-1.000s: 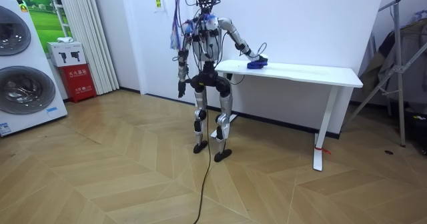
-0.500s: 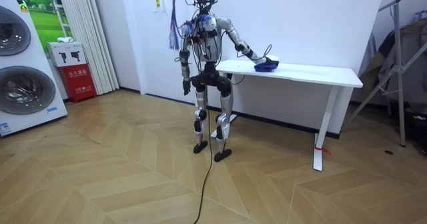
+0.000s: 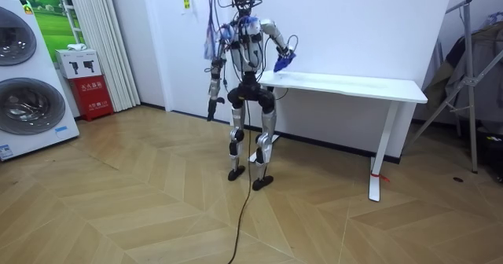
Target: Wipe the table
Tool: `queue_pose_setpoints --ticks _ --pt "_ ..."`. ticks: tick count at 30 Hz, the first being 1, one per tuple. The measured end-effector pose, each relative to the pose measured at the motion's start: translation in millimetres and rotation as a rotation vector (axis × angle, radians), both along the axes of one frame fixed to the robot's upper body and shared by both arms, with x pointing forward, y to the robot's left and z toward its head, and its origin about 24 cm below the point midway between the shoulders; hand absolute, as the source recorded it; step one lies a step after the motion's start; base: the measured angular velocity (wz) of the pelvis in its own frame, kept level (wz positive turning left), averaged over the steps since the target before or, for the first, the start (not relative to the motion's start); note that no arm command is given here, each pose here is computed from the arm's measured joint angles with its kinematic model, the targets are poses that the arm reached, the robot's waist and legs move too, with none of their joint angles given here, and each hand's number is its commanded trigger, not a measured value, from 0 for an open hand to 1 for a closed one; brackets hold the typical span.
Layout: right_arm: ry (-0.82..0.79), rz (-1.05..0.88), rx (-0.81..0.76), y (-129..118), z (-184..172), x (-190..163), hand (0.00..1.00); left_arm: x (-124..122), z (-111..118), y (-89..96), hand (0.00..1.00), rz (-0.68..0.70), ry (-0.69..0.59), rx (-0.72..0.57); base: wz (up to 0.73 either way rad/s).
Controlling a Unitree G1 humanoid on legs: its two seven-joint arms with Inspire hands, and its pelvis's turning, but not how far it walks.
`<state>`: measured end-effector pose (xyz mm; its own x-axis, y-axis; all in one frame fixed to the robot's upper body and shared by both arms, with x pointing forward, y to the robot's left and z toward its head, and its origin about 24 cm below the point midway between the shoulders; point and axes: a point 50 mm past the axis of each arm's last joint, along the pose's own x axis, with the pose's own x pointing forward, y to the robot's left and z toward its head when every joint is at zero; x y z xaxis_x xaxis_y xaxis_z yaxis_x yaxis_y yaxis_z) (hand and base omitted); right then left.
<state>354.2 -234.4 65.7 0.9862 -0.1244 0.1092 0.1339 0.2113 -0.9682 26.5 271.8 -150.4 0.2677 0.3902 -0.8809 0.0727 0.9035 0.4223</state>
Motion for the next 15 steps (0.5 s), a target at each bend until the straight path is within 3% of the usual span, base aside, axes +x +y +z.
queue_pose_setpoints --ticks 5,7,10,15 --pt "0.242 -0.209 0.091 -54 -64 -51 1.00 -1 1 3.9 0.00 -0.005 0.003 0.011 0.13" --pt "0.226 -0.321 0.226 -77 -75 -73 1.00 -7 2 6.2 0.00 0.013 0.013 0.015 -0.17" --pt "0.223 -0.448 0.292 -105 -89 -108 1.00 0 4 8.8 0.00 0.007 -0.026 0.025 -0.12" --pt "0.225 -0.594 0.375 -122 -104 -144 1.00 14 9 11.3 0.00 -0.010 -0.090 0.050 -0.10"
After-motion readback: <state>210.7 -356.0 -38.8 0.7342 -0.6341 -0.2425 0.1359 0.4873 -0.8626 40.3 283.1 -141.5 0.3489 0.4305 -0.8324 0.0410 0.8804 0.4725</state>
